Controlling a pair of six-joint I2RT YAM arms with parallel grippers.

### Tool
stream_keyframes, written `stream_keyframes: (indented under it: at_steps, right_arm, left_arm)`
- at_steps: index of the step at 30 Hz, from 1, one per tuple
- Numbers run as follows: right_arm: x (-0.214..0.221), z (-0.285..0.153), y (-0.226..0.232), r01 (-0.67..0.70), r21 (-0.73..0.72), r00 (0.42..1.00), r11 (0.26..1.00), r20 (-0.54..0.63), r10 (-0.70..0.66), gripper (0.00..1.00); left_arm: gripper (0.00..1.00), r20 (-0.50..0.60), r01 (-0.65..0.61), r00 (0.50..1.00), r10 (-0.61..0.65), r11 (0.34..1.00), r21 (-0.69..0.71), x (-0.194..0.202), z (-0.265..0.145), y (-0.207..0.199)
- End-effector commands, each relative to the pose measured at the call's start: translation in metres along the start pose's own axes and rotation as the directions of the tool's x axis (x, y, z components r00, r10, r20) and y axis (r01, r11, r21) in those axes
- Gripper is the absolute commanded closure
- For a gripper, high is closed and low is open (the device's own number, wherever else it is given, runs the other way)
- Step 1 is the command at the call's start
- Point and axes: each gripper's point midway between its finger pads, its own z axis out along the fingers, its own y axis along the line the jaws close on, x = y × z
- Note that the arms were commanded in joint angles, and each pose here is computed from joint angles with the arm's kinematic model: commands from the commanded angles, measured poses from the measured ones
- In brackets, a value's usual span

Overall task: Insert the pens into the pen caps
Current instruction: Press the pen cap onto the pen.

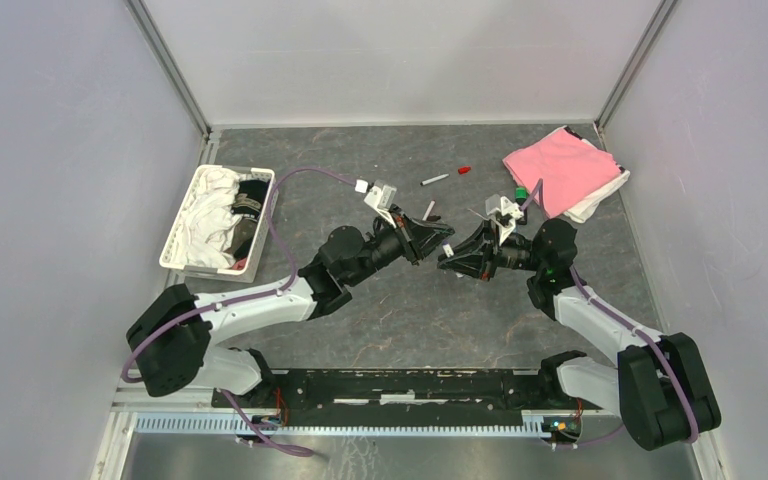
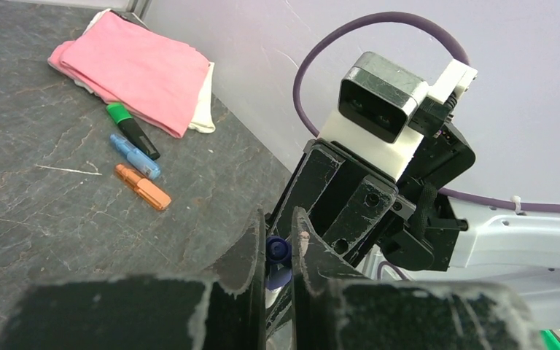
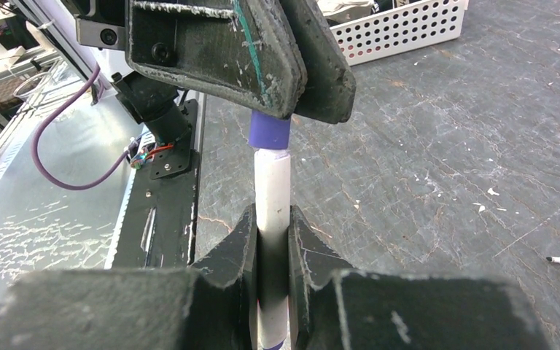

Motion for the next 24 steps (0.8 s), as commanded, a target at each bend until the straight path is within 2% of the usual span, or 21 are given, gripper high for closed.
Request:
stream_keyframes:
  at_steps: [1,10,14,18,24]
  right_arm:
    - [-0.009,0.002,0.000,0.036,-0.001,0.999,0.999,0.025,-0.036,1.00]
    - [0.003,0.002,-0.036,0.123,0.156,0.989,0.980,-0.099,-0.108,1.00]
    - [0.006,0.000,-0.048,0.181,0.210,0.977,0.961,-0.147,-0.152,1.00]
    - [0.002,0.002,-0.048,0.180,0.214,0.979,0.960,-0.132,-0.154,1.00]
    - [-0.022,0.011,-0.040,0.160,0.178,0.987,0.971,-0.025,-0.158,1.00]
  left_arm:
    - [0.98,-0.029,-0.009,1.000,0.010,1.000,0.018,0.012,0.001,-0.010]
    - [0.98,-0.142,0.000,0.989,-0.043,0.957,-0.289,0.056,0.009,0.008]
    - [0.98,-0.142,0.026,0.986,-0.090,0.916,-0.400,0.067,0.005,0.018]
    - [0.98,-0.145,0.040,0.983,-0.109,0.910,-0.412,0.080,0.002,0.014]
    - [0.98,-0.193,0.049,0.973,-0.130,0.925,-0.376,0.107,0.000,0.009]
